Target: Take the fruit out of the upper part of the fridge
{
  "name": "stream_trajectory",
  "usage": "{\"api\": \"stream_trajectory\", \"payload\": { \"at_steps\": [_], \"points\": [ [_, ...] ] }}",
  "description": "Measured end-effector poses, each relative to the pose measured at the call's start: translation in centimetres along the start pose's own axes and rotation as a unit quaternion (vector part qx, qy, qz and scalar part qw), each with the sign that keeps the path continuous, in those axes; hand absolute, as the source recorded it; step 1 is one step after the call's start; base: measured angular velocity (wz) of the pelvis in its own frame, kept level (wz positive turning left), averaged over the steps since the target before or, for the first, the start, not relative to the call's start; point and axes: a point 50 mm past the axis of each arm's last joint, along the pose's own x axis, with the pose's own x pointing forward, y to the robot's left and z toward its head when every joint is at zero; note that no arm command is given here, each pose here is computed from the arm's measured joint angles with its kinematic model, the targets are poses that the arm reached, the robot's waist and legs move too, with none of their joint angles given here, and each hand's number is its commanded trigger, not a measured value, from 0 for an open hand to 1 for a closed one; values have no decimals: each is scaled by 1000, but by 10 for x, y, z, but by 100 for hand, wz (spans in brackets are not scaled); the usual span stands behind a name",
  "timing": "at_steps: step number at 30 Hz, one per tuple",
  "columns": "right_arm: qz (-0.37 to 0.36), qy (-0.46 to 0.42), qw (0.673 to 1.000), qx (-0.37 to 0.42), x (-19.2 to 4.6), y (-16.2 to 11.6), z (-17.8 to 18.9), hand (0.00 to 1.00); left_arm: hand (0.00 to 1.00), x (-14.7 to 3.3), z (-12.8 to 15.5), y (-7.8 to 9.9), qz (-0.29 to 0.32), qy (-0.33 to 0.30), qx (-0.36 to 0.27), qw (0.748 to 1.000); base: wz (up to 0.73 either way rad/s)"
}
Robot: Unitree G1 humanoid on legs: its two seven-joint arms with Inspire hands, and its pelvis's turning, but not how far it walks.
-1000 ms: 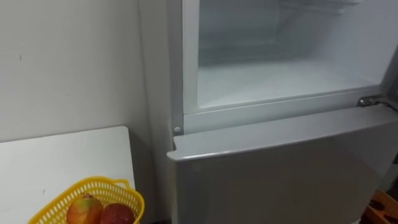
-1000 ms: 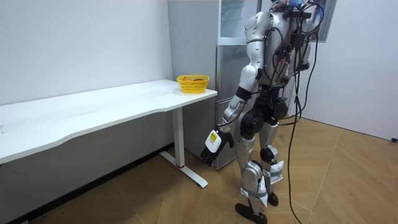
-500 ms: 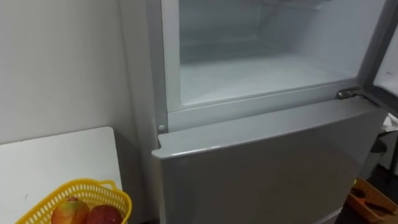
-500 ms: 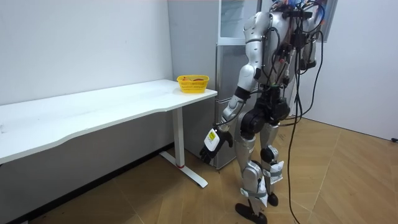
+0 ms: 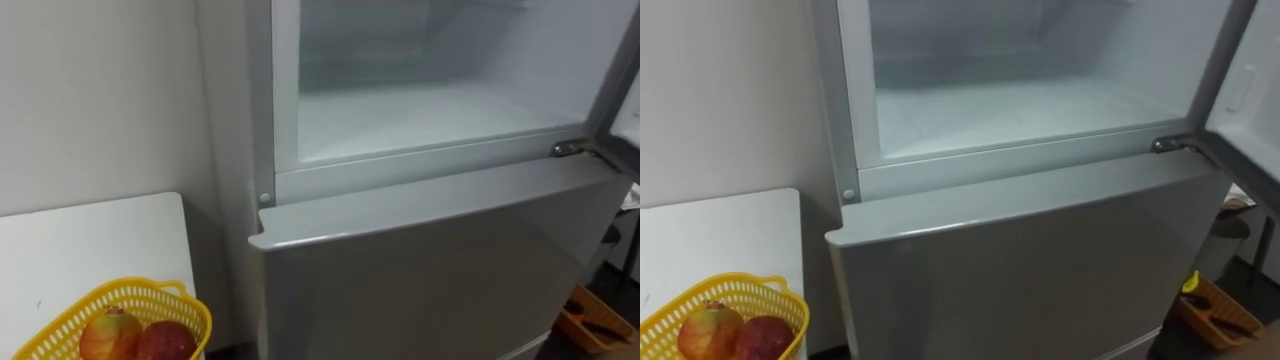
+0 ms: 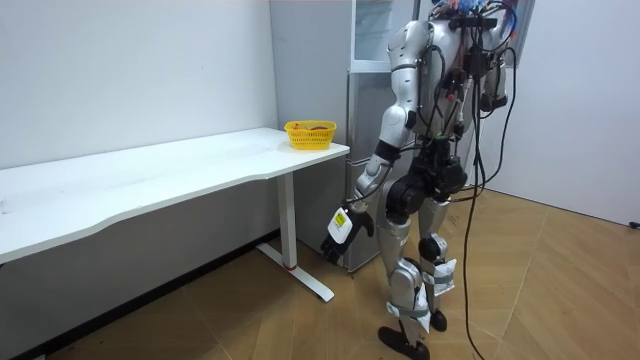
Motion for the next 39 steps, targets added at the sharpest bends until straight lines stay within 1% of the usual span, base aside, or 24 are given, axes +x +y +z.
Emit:
{"api": "stream_trajectory", "payload": {
  "at_steps": [4, 7, 11, 13, 17, 19, 25, 30, 34, 39],
  "points": [
    [29, 5, 998, -47, -1, 8, -2, 0, 0, -1, -11, -3, -10, 25, 2, 1000, 0],
    [48, 12, 996, -79, -2, 15, -6, 0, 0, -2, -14, -6, -20, 36, 7, 999, 0],
    [76, 28, 990, -119, -2, 25, -9, 0, 0, -1, -12, -8, -27, 35, 17, 999, -6],
    [102, 42, 983, -148, -1, 29, -11, 0, 0, -1, -11, -9, -29, 34, 21, 999, -2],
    [125, 57, 974, -183, -2, 32, -15, 0, 0, -1, -11, -9, -30, 34, 24, 999, 0],
    [137, 69, 968, -197, -2, 33, -19, 0, 0, -1, -11, -8, -32, 38, 35, 998, 0],
    [168, 58, 951, -251, 0, 37, -12, 0, 0, 0, -7, -3, -27, 32, 46, 998, 5],
    [192, 31, 944, -265, 7, 51, 0, 0, 0, 0, -7, -2, -23, 34, 48, 998, 2],
    [223, 10, 939, -262, 6, 64, 7, 0, 0, 1, -7, -2, -23, 39, 48, 998, 0],
    [233, 2, 937, -260, 6, 69, 9, 0, 0, 1, -6, -1, -22, 45, 50, 998, -1]
  ]
}}
